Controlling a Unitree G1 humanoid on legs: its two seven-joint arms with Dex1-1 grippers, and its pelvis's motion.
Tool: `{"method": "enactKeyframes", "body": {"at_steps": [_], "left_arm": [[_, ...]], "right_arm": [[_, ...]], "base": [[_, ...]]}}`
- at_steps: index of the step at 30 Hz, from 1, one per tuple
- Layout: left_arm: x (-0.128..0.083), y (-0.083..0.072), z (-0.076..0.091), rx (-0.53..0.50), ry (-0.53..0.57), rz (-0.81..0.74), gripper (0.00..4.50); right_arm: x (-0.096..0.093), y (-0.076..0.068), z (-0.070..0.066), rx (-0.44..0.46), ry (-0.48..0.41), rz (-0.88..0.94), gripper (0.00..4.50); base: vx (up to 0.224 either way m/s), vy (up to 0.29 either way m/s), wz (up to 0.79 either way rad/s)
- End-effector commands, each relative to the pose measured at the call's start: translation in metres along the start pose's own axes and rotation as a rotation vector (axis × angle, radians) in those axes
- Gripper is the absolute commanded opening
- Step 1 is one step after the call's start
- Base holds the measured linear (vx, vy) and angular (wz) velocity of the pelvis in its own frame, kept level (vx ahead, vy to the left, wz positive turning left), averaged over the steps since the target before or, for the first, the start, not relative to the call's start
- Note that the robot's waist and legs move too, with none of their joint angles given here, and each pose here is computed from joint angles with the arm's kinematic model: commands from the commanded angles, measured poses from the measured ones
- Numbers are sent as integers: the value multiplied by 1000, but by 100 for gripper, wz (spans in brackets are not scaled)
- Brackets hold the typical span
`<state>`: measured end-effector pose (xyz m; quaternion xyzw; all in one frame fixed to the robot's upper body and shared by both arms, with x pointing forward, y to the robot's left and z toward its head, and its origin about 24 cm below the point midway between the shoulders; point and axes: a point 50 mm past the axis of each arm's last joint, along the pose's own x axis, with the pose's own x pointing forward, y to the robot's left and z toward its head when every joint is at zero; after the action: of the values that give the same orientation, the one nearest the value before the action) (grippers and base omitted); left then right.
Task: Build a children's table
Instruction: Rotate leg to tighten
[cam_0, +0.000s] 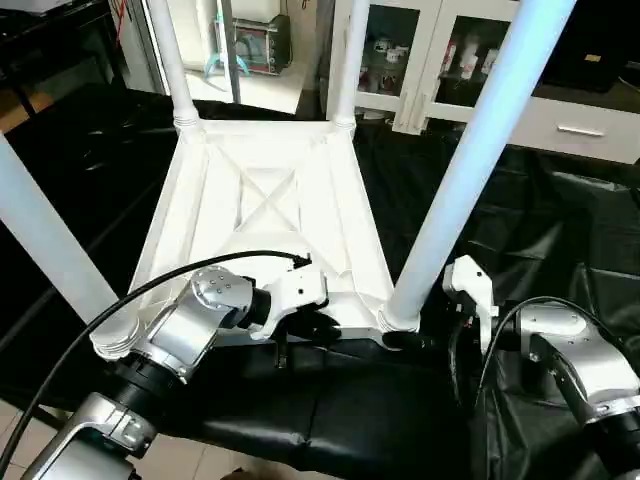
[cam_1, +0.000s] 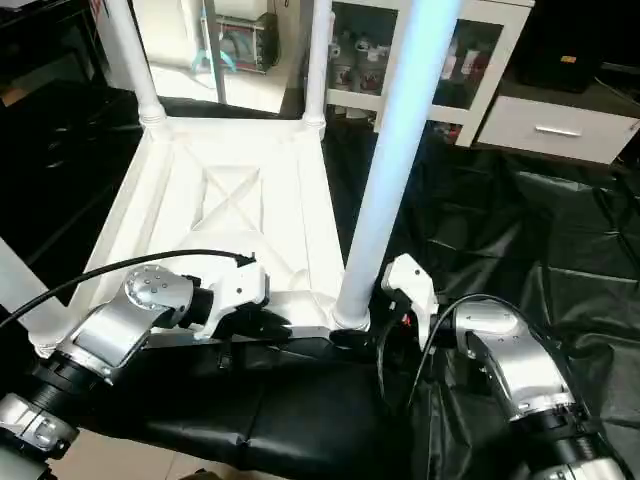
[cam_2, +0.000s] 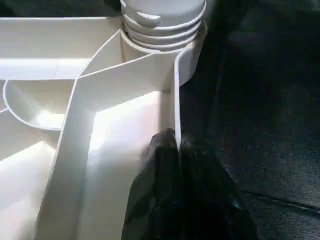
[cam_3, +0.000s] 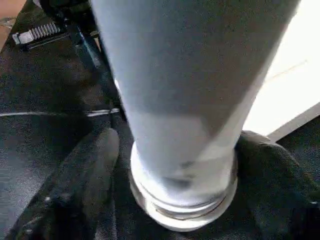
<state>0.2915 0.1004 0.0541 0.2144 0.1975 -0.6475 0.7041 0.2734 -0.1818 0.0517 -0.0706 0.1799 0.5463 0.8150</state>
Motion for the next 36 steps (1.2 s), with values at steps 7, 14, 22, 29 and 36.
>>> {"method": "enactKeyframes", "body": {"at_steps": [7, 14, 22, 29, 36], "left_arm": [[7, -10, -5, -14, 18, -80, 0], [6, -10, -6, -19, 27, -84, 0], [12, 9, -5, -112, 37, 113, 0], [28, 42, 6, -300, 67, 482, 0], [51, 49, 32, -233, 34, 567, 0]], "right_arm": [[3, 0, 3, -28, -8, 34, 292], [2, 1, 0, -27, 4, 48, 264], [7, -20, -16, 35, 68, -261, 261], [28, -37, -27, 346, 1, -836, 261], [66, -22, -4, 223, -27, -919, 261]], "base": [[0, 0, 0], [0, 0, 0], [0, 0, 0], [-8, 1, 0], [0, 0, 0]]}}
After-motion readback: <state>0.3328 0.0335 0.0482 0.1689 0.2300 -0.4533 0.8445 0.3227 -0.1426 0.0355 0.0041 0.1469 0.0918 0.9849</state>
